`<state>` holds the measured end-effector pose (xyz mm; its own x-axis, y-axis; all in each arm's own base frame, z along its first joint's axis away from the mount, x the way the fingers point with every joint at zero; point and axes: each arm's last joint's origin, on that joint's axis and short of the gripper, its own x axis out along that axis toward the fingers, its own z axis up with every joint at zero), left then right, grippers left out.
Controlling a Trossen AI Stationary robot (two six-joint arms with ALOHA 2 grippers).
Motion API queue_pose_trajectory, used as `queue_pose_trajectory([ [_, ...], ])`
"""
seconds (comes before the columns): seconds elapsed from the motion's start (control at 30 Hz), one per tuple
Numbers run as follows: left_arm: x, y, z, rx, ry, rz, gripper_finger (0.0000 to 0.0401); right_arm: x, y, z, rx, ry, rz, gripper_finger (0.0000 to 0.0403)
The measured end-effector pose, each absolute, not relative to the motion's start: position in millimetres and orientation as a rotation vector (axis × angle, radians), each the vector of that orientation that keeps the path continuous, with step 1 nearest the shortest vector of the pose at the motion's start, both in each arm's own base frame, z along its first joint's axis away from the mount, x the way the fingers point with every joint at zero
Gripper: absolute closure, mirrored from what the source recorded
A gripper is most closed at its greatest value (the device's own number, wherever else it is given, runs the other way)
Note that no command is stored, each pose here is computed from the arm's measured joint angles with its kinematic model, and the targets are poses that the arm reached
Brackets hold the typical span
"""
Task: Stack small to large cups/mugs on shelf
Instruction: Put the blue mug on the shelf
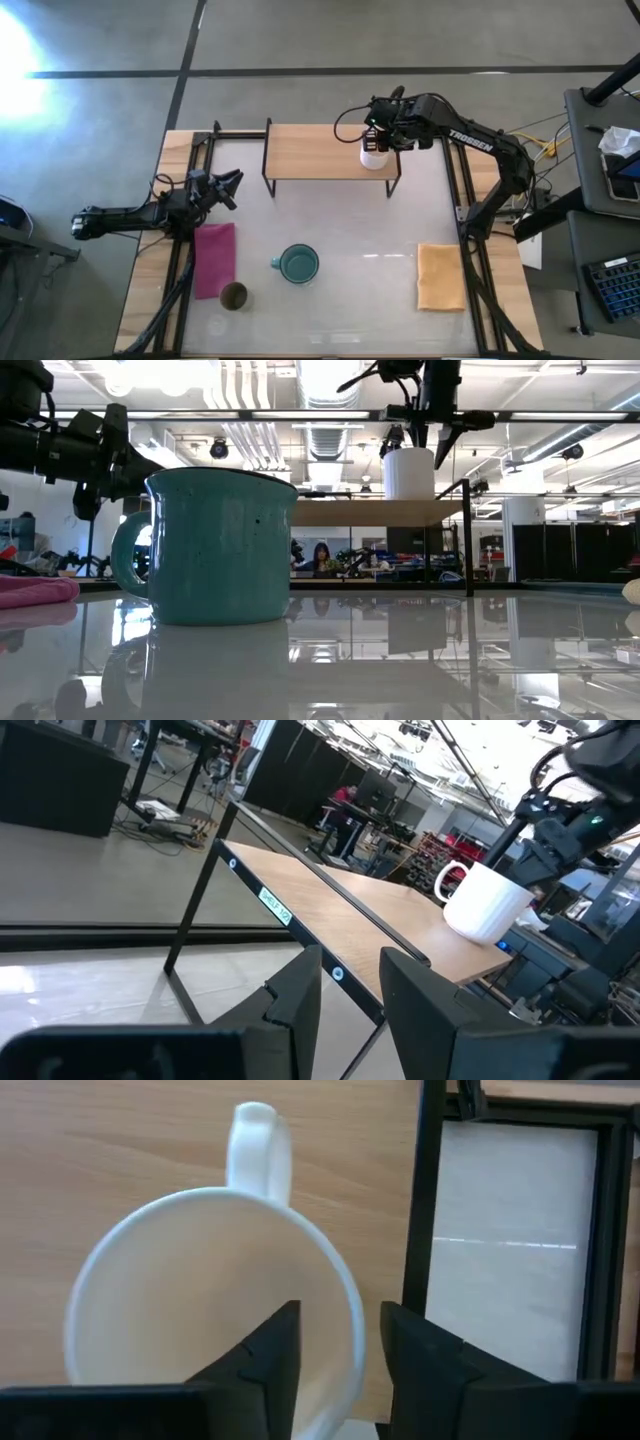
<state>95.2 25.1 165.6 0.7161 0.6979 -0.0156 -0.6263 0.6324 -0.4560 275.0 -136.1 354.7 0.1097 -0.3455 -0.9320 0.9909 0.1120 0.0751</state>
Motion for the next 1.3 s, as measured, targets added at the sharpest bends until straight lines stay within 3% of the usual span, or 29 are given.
queue_pose_trajectory([
  [0.2,95,25,167,-0.339,-0.132,0.765,0.0310,274,-129,370,0.828,0.862,-1.224,0.0264],
  [0.33,95,25,175,-0.366,-0.216,0.749,0.0310,272,-120,387,0.735,0.798,-1.218,0.0266],
  [0.57,91,25,194,-0.282,-0.360,0.748,0.0310,278,-99,426,0.472,0.757,-1.005,0.0270],
  [0.73,86,25,208,-0.431,-0.558,0.700,0.0310,278,-88,446,0.550,0.644,-0.983,0.0279],
  [0.83,86,24,209,-0.532,-0.606,0.650,0.0310,284,-73,461,0.506,0.582,-0.835,0.0285],
  [1.1,89,20,211,-0.599,-0.601,0.438,0.0310,308,-34,483,0.466,0.464,-0.415,0.0292],
  [1.3,94,18,204,-0.572,-0.498,0.383,0.0310,321,-15,463,0.520,0.585,-0.384,0.0294],
])
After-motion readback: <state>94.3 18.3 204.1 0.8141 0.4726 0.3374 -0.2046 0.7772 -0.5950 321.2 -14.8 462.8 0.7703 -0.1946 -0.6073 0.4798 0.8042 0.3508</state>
